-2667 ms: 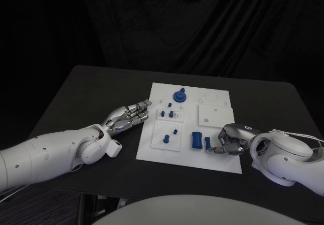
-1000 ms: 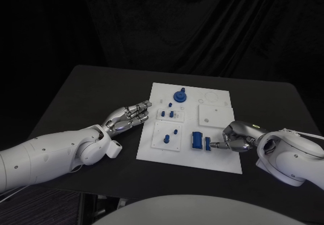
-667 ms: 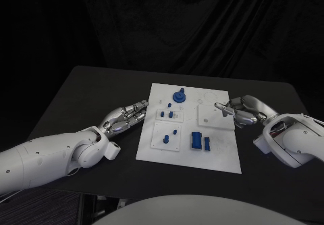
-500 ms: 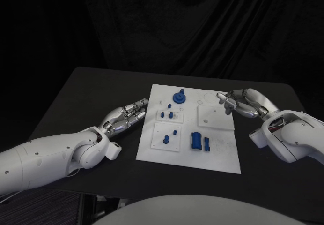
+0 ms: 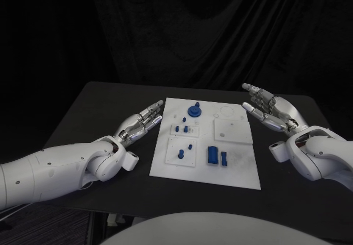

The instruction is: Assemble the parts on the task board

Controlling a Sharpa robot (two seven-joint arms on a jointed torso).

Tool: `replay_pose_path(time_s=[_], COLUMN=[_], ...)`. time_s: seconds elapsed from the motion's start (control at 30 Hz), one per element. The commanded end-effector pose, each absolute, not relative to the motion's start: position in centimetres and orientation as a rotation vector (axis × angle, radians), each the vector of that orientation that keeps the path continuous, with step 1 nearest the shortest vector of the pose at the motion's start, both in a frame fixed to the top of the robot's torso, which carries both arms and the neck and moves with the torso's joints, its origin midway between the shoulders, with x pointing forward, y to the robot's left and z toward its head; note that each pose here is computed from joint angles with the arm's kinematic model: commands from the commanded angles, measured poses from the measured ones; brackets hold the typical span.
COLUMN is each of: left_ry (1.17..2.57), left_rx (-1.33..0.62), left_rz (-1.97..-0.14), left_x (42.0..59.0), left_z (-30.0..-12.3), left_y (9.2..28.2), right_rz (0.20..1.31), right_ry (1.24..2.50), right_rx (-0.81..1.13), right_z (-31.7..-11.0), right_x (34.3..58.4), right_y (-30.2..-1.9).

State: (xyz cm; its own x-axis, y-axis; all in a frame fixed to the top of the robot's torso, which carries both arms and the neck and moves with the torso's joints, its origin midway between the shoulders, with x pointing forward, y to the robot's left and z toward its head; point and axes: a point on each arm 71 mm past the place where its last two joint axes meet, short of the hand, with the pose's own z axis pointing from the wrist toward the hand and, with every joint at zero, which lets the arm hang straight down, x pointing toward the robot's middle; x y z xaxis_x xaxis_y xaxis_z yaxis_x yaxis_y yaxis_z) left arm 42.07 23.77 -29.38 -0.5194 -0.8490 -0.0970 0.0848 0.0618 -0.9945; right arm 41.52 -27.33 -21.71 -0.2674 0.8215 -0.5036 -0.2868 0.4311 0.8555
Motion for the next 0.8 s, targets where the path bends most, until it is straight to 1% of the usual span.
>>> replay_pose_path(time_s=[0.03,0.07,0.1,0.33,0.5,0.63,0.8], left_ry=[1.344,1.582,1.579,1.52,1.429,1.338,1.263], left_rx=[-0.68,-0.787,-0.789,-0.837,-0.923,-1.028,-1.135], left_rz=[-1.699,-1.561,-1.559,-1.516,-1.444,-1.362,-1.283], left_x=[42.0,42.1,42.2,43.0,44.1,45.1,45.8], left_z=[-27.6,-29.4,-29.3,-28.4,-26.8,-25.0,-23.4], left_y=[23.7,23.7,23.7,22.9,21.9,20.8,19.8], right_rz=[1.241,1.158,1.159,1.177,1.201,1.22,1.229], right_ry=[1.434,1.473,1.471,1.433,1.374,1.312,1.255], right_rx=[0.487,0.5,0.504,0.588,0.732,0.9,1.076], right_z=[-21.6,-21.8,-21.8,-21.7,-21.7,-21.8,-22.1], right_x=[41.2,41.5,41.5,42.3,43.6,44.7,45.7], right_y=[-27.1,-27.3,-27.3,-26.3,-24.6,-22.7,-20.7])
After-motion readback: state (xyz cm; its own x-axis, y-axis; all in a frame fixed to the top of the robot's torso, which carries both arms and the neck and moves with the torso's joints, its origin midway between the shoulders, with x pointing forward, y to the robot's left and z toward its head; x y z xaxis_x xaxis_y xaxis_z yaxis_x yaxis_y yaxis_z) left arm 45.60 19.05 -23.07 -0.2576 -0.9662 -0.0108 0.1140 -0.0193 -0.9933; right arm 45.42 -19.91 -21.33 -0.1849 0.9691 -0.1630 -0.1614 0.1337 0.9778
